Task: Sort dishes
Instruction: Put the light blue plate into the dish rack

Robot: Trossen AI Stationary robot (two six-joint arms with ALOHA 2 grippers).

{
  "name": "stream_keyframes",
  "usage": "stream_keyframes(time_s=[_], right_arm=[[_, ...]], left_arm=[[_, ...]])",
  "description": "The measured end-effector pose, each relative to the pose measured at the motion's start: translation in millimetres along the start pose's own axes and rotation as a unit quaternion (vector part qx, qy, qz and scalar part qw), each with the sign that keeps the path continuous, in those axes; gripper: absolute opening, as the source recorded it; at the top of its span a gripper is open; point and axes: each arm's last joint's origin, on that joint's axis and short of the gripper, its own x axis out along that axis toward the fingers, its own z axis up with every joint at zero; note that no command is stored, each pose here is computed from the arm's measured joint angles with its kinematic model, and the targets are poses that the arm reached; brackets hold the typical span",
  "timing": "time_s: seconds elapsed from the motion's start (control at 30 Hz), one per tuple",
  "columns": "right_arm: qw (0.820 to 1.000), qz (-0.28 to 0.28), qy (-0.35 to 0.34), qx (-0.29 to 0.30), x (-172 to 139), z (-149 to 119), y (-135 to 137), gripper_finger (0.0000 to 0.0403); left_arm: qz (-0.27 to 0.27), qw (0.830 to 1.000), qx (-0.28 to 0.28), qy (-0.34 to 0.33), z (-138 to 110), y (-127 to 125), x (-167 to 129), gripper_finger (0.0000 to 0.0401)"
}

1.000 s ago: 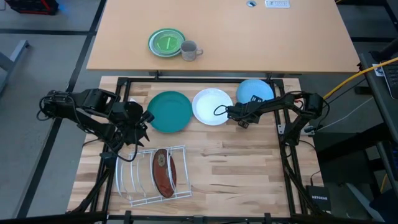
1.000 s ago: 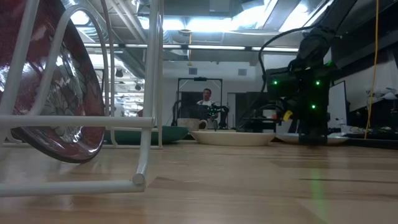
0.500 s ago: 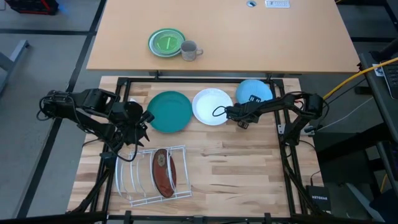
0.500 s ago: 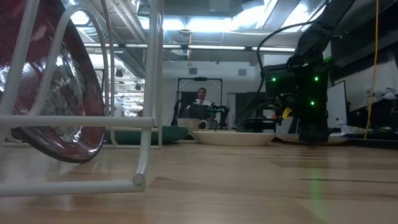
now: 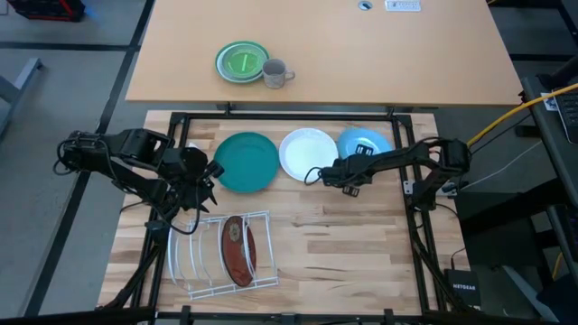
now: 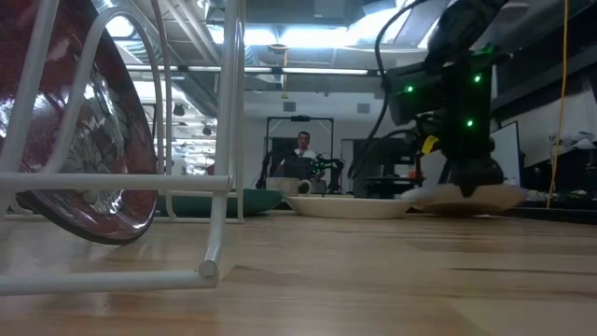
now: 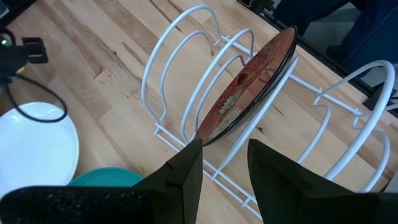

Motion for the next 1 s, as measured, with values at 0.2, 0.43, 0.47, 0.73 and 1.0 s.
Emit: stream_keyframes(time_s=[0.2, 0.43, 0.47, 0.73, 1.0], right_arm=[[1.000, 0.010, 0.009, 0.001, -12, -9, 14, 0.0014], [0.999, 0.035, 0.003, 0.008, -27, -21, 38, 0.0014], [0.999, 0.040, 0.002, 0.008, -29, -23, 42, 0.0014], [0.997, 0.072, -0.009, 0.022, -48, -44, 74, 0.0015], [0.990, 0.117, -0.063, 0.045, -90, -49, 97, 0.0015]], left_arm=[[0.000, 1.000, 0.000, 0.000, 0, 0, 0, 0.0117], [0.000, 1.000, 0.000, 0.000, 0, 0, 0, 0.0117], [0.000, 1.000, 0.000, -0.001, 0, 0, 0, 0.0117], [0.020, 0.999, 0.007, -0.032, 6, 4, 0, 0.0117], [0.037, 0.997, 0.011, -0.061, 12, 7, -1, 0.0117]])
